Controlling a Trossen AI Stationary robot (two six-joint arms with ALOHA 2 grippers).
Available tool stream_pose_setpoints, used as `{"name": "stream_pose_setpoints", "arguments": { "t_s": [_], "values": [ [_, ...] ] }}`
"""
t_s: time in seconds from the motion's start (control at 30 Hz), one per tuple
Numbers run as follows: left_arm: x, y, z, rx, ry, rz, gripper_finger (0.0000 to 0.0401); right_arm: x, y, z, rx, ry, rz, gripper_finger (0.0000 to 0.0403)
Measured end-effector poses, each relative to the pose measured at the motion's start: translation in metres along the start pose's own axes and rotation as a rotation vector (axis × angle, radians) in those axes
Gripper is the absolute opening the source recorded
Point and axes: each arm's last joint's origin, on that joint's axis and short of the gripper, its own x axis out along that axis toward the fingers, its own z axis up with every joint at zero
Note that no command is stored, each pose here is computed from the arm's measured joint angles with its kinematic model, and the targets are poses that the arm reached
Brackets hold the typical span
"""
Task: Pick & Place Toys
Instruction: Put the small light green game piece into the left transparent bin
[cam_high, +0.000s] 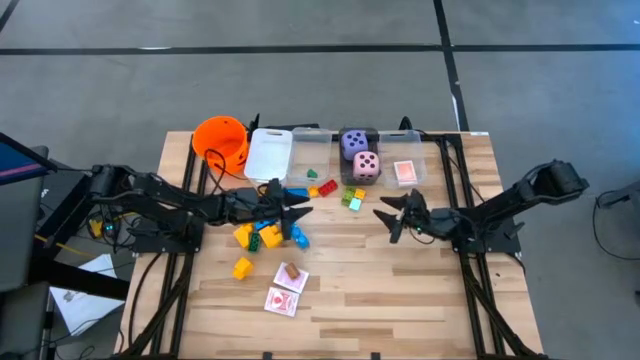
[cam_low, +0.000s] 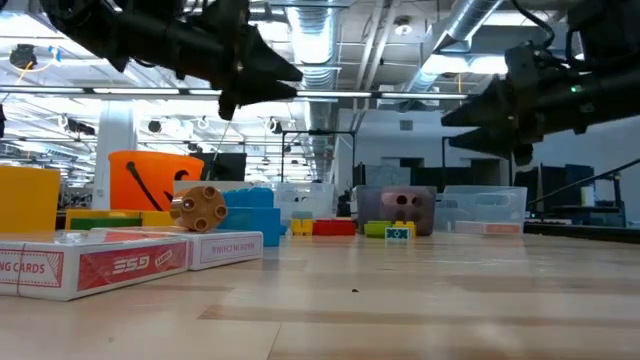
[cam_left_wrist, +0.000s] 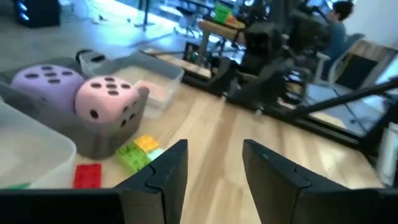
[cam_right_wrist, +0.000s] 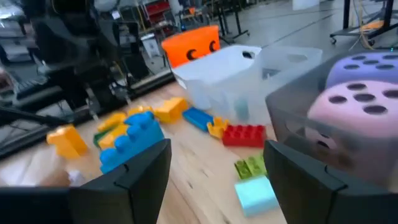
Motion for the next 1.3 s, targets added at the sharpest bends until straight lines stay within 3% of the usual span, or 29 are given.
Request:
{"name": "stream_pose_setpoints", "arguments": {
  "t_s": [0.27,0.5,0.77,0.97,1.3],
  "values": [
    [0.051,-0.002,-0.030,0.041,0.084,0.171,0.0148,0.016,0.002,0.000,-0.024,0.002,-0.089,0.0249],
    [0.104,-0.012,-0.049,0.088,0.127,0.186,0.0149,0.023,-0.003,-0.001,-0.037,-0.001,-0.169,0.0249],
    [0.134,-0.017,-0.064,0.127,0.157,0.211,0.0163,0.025,-0.005,-0.010,0.002,0.036,-0.176,0.0249],
    [0.149,-0.016,-0.080,0.153,0.205,0.248,0.0205,0.027,-0.007,-0.016,-0.016,0.058,-0.188,0.0249],
    [0.167,-0.002,-0.096,0.134,0.229,0.288,0.0318,0.028,-0.008,-0.019,-0.028,0.070,-0.204,0.0249]
  ]
}}
